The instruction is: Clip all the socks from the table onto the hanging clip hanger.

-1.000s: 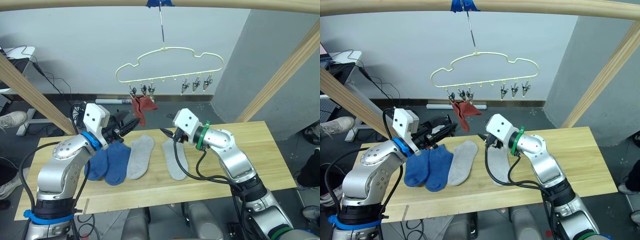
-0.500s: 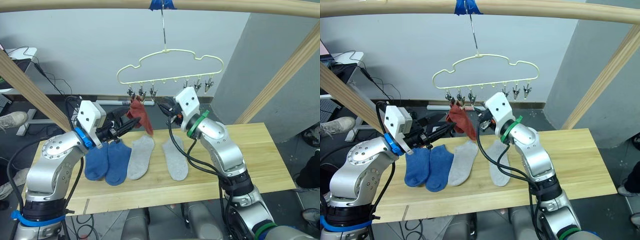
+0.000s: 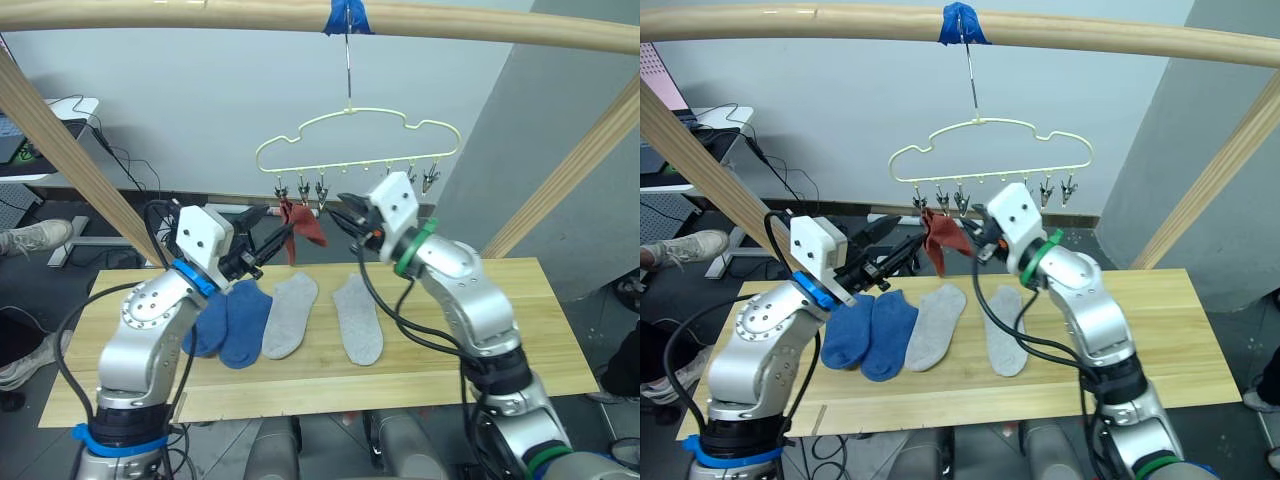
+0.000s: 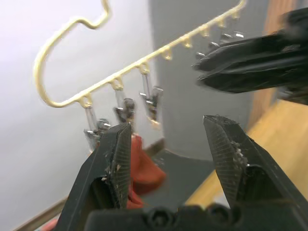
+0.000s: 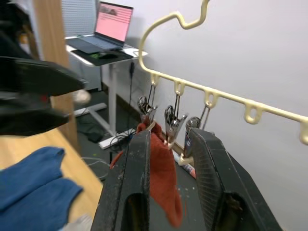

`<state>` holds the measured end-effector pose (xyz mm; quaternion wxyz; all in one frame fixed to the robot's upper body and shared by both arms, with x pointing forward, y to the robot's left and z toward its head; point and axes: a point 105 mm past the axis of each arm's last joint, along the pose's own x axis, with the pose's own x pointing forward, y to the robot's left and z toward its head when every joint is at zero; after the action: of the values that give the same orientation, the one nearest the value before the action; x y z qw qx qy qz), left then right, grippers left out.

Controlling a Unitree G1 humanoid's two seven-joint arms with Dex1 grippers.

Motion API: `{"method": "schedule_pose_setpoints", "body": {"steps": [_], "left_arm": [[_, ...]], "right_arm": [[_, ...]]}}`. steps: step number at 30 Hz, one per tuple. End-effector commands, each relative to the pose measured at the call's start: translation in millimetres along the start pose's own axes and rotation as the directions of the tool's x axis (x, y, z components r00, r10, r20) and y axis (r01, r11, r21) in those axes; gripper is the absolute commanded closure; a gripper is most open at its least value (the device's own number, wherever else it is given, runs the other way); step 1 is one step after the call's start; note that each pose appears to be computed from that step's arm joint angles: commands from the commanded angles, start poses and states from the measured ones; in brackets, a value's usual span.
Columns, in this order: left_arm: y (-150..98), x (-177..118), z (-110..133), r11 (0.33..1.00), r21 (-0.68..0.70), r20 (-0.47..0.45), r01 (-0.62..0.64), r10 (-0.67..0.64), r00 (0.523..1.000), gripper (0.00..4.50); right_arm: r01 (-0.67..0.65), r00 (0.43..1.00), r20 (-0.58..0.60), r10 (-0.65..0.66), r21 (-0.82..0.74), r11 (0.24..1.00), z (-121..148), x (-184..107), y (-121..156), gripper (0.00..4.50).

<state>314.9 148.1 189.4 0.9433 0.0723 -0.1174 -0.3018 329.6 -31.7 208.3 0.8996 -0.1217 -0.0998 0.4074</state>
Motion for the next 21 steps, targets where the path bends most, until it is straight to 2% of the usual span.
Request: {"method": "schedule_pose_setpoints", "body": {"steps": [1, 8, 11, 13, 16, 21], "left_arm": [[-6, 8, 7, 0.999, 0.039, 0.060, -0.038, 0.036, 0.998, 1.90], [-13, 30, -3, 0.991, 0.004, 0.108, -0.132, 0.130, 0.986, 1.90], [-11, 38, -11, 0.984, -0.013, 0.106, -0.178, 0.179, 0.978, 2.50], [-13, 44, -14, 0.983, -0.011, 0.107, -0.186, 0.186, 0.977, 3.06], [-17, 53, -20, 0.980, -0.023, 0.103, -0.197, 0.198, 0.975, 3.06], [-7, 65, -26, 0.961, -0.040, 0.101, -0.275, 0.278, 0.955, 3.06]], "right_arm": [[-0.076, 0.995, 0.069, 0.077, -0.016, 0.997, 23, -20, 4, 3.20], [-0.091, 0.995, 0.032, 0.092, -0.032, 0.995, 28, -51, -9, 3.20], [-0.066, 0.998, 0.009, 0.066, -0.037, 0.997, 28, -58, -15, 3.23], [-0.054, 0.999, -0.004, 0.053, -0.039, 0.998, 28, -61, -16, 3.23], [-0.035, 0.999, -0.018, 0.034, -0.044, 0.998, 30, -66, -17, 3.23], [-0.018, 0.999, -0.034, 0.017, -0.043, 0.999, 33, -72, -16, 3.23]]}}
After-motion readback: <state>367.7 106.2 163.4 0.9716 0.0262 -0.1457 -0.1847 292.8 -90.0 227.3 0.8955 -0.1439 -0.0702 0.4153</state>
